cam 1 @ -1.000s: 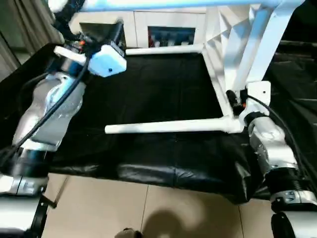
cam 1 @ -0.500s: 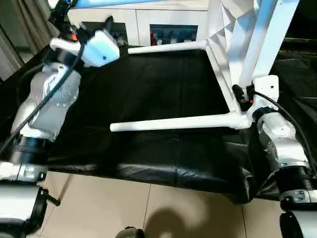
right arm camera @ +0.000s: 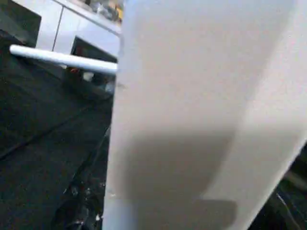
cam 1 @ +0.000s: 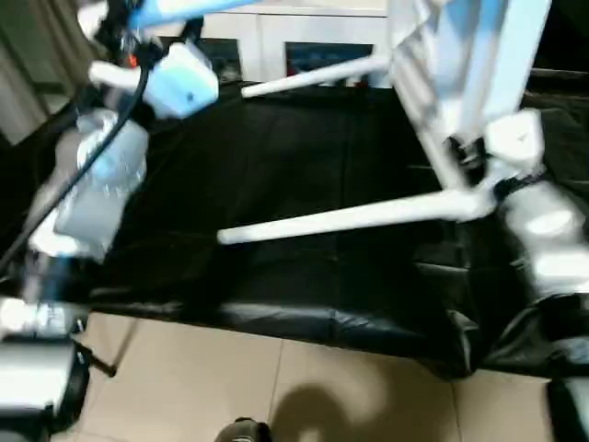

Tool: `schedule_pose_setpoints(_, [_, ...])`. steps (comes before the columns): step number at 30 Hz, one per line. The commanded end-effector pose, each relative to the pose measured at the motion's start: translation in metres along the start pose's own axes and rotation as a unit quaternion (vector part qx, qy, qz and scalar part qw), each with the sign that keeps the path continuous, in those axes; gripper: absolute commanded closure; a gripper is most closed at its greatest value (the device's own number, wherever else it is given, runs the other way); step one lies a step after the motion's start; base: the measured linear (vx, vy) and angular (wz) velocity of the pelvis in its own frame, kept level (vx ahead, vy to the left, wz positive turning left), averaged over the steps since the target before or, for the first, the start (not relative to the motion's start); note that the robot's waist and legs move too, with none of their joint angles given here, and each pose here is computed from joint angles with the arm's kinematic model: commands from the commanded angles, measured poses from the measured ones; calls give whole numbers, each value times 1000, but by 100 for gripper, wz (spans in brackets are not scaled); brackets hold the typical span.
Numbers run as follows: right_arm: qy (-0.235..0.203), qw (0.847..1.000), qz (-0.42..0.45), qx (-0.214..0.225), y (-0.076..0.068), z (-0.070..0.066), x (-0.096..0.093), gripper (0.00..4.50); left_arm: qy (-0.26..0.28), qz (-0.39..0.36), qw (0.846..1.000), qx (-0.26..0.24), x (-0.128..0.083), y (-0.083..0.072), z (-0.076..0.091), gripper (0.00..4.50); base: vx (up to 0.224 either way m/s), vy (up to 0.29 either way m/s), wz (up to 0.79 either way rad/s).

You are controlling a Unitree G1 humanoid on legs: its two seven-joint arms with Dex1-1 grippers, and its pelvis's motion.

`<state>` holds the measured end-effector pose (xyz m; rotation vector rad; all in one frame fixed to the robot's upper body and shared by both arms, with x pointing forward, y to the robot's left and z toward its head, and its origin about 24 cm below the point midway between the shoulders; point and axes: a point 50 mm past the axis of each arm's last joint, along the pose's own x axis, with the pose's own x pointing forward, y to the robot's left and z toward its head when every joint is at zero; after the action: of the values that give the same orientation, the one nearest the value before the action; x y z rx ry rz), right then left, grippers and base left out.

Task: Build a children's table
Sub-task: Flip table

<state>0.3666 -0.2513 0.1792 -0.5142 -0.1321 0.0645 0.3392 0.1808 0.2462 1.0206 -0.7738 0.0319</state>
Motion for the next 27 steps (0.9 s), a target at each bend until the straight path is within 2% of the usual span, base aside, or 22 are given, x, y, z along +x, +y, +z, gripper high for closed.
schedule_pose_setpoints(1, [-96,990,9,-101,-11,56,6,260,8,-77,996,-33,-11,-35,4,184,0,0,0])
schedule_pose_setpoints(7, [-109,975,26,-193,-34,86,13,260,57,-93,987,-119,-26,-62,7,235,0,0,0])
schedule_pose_setpoints(9, [-110,973,27,-200,-36,89,13,260,61,-95,986,-126,-27,-64,7,246,0,0,0])
schedule_pose_setpoints(10, [-113,962,34,-246,-44,102,15,260,92,-102,973,-186,-36,-78,7,246,0,0,0])
schedule_pose_setpoints(13, [-115,955,38,-273,-46,109,16,260,112,-109,963,-220,-42,-88,7,272,0,0,0])
schedule_pose_setpoints(14, [-115,948,42,-295,-49,118,17,260,127,-126,954,-240,-47,-98,8,279,0,0,0])
schedule_pose_setpoints(15, [-115,946,45,-301,-49,120,18,260,130,-128,953,-243,-48,-100,9,279,0,0,0])
schedule_pose_setpoints(20, [-112,922,65,-365,-54,144,23,260,178,-151,924,-302,-53,-119,9,299,0,0,0])
schedule_pose_setpoints(22, [-115,915,73,-381,-53,150,24,260,188,-155,919,-310,-55,-123,9,302,0,0,0])
schedule_pose_setpoints(23, [-120,908,79,-394,-52,157,26,260,198,-160,911,-323,-57,-127,8,303,0,0,0])
schedule_pose_setpoints(27, [-141,897,95,-407,-42,170,31,260,216,-172,900,-338,-62,-135,8,304,0,0,0])
